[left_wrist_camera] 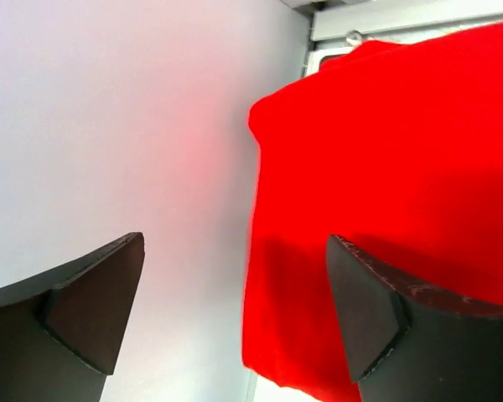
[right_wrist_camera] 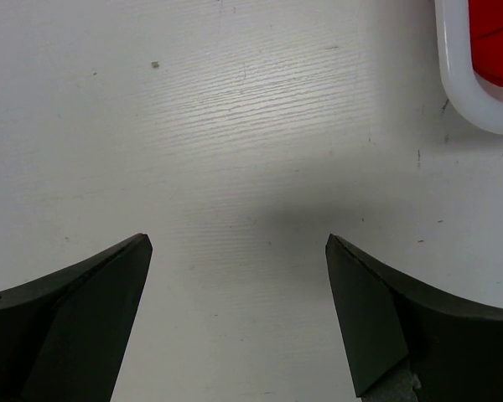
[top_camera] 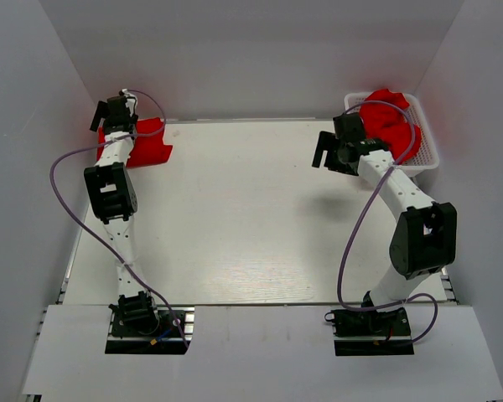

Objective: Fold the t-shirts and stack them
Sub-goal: Put the neatly folded tshirt into the corner of the board with the left arm

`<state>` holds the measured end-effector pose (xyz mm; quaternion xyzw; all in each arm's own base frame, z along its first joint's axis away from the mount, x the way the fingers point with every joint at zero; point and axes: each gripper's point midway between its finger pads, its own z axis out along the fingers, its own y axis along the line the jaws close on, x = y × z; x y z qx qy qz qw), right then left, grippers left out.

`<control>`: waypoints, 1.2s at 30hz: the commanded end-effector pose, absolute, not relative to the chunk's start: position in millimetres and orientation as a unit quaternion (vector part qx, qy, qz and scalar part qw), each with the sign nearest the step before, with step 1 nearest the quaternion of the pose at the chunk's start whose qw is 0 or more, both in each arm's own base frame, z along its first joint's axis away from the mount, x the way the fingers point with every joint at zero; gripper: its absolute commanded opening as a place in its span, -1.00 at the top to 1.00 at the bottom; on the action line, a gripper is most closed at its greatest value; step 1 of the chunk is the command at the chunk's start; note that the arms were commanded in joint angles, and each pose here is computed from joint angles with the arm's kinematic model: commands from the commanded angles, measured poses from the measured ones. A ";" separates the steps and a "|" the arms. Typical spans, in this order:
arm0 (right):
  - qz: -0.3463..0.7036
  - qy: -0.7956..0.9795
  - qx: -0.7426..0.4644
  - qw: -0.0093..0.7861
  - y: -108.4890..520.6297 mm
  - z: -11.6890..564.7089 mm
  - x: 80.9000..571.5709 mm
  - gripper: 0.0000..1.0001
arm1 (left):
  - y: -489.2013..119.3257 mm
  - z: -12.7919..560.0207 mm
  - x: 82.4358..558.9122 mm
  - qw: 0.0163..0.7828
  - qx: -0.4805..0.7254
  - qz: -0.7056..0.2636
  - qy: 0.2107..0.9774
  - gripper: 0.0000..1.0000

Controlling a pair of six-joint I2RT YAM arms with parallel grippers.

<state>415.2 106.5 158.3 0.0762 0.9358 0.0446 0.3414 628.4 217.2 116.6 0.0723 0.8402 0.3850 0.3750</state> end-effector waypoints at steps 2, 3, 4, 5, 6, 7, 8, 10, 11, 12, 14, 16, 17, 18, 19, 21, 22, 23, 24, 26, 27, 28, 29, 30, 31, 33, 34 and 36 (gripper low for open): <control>0.069 0.931 0.071 0.352 114.2 173.2 421.7 -0.81 | 220.8 197.1 631.1 0.450 0.008 0.401 0.798 -1.00; 0.071 0.930 0.072 0.352 114.7 172.8 421.2 -0.81 | 217.9 205.7 631.6 0.458 0.008 0.392 0.798 -1.00; 0.075 0.930 0.071 0.354 116.6 173.1 421.3 -0.81 | 208.5 207.5 632.4 0.460 0.013 0.378 0.804 -1.00; 0.080 0.929 0.069 0.354 117.7 174.0 419.1 -0.81 | 200.9 213.4 635.8 0.476 0.012 0.354 0.805 -1.00; 0.083 0.928 0.070 0.356 118.7 175.8 417.6 -0.81 | 196.6 224.4 634.0 0.485 0.013 0.343 0.804 -1.00; 0.091 0.926 0.069 0.360 120.1 176.4 418.6 -0.81 | 187.0 226.9 633.0 0.484 0.024 0.334 0.809 -1.00; 0.094 0.924 0.068 0.365 119.7 179.9 415.1 -0.81 | 174.4 232.0 634.1 0.497 0.018 0.310 0.810 -1.00; 0.100 0.922 0.070 0.367 121.8 177.5 412.2 -0.81 | 157.7 250.1 628.1 0.512 0.009 0.273 0.815 -1.00; 0.106 0.917 0.073 0.377 120.8 186.9 409.4 -0.81 | 135.8 238.8 622.5 0.504 0.002 0.216 0.836 -1.00; 0.110 0.914 0.074 0.384 121.2 189.3 409.5 -0.81 | 125.5 245.3 616.9 0.505 -0.005 0.185 0.843 -1.00; 0.117 0.910 0.083 0.390 118.3 189.5 400.6 -0.81 | 78.7 259.2 593.2 0.500 -0.007 0.071 0.863 -1.00; 0.128 0.901 0.088 0.405 118.7 195.1 393.3 -0.81 | 39.6 240.8 568.5 0.473 0.011 -0.019 0.881 -1.00; 0.131 0.902 0.090 0.401 119.2 187.5 389.6 -0.81 | 18.0 245.2 562.1 0.480 0.017 -0.033 0.876 -1.00; 0.131 0.906 0.094 0.392 118.4 178.0 383.4 -0.81 | 3.9 270.6 544.3 0.498 -0.002 -0.052 0.865 -1.00; 0.137 0.901 0.095 0.401 117.8 185.6 378.9 -0.81 | -6.1 243.5 528.1 0.471 -0.009 -0.058 0.880 -1.00; 0.142 0.906 0.093 0.387 118.2 169.0 367.4 -0.81 | -41.4 255.6 502.6 0.475 -0.011 -0.084 0.876 -1.00; 0.145 0.901 0.094 0.398 116.1 176.1 362.0 -0.81 | -54.0 232.3 486.2 0.448 -0.007 -0.091 0.890 -1.00; 0.145 0.906 0.095 0.387 115.0 160.8 354.4 -0.81 | -79.4 228.4 474.1 0.440 0.003 -0.099 0.893 -1.00; 0.147 0.902 0.095 0.395 113.3 166.0 350.5 -0.81 | -91.4 216.7 451.1 0.420 0.004 -0.108 0.901 -1.00; 0.145 0.904 0.094 0.392 110.2 158.3 338.5 -0.81 | -129.1 204.4 419.2 0.398 0.034 -0.142 0.906 -1.00; 0.147 0.899 0.095 0.401 108.6 163.5 335.2 -0.81 | -141.6 179.0 396.9 0.370 0.044 -0.165 0.913 -1.00; 0.149 0.895 0.094 0.410 107.2 168.6 331.7 -0.81 | -148.6 176.4 383.8 0.367 0.041 -0.174 0.913 -1.00; 0.145 0.900 0.093 0.399 105.2 157.6 323.5 -0.81 | -153.6 191.7 366.5 0.383 0.047 -0.186 0.904 -1.00; 0.152 0.895 0.092 0.409 105.6 163.4 320.7 -0.81 | -153.8 176.4 348.7 0.373 0.047 -0.169 0.911 -1.00; 0.153 0.894 0.091 0.410 104.3 160.2 314.1 -0.81 | -148.2 177.5 340.0 0.377 0.029 -0.157 0.912 -1.00; 0.168 0.892 0.091 0.409 107.0 152.2 306.2 -0.81 | -128.5 181.0 321.4 0.385 0.017 -0.109 0.916 -1.00; 0.175 0.890 0.089 0.412 108.6 153.5 304.6 -0.81 | -120.6 182.4 317.6 0.386 0.010 -0.093 0.918 -1.00; 0.188 0.886 0.093 0.414 112.4 154.1 303.9 -0.81 | -113.8 184.8 309.2 0.389 0.007 -0.078 0.918 -1.00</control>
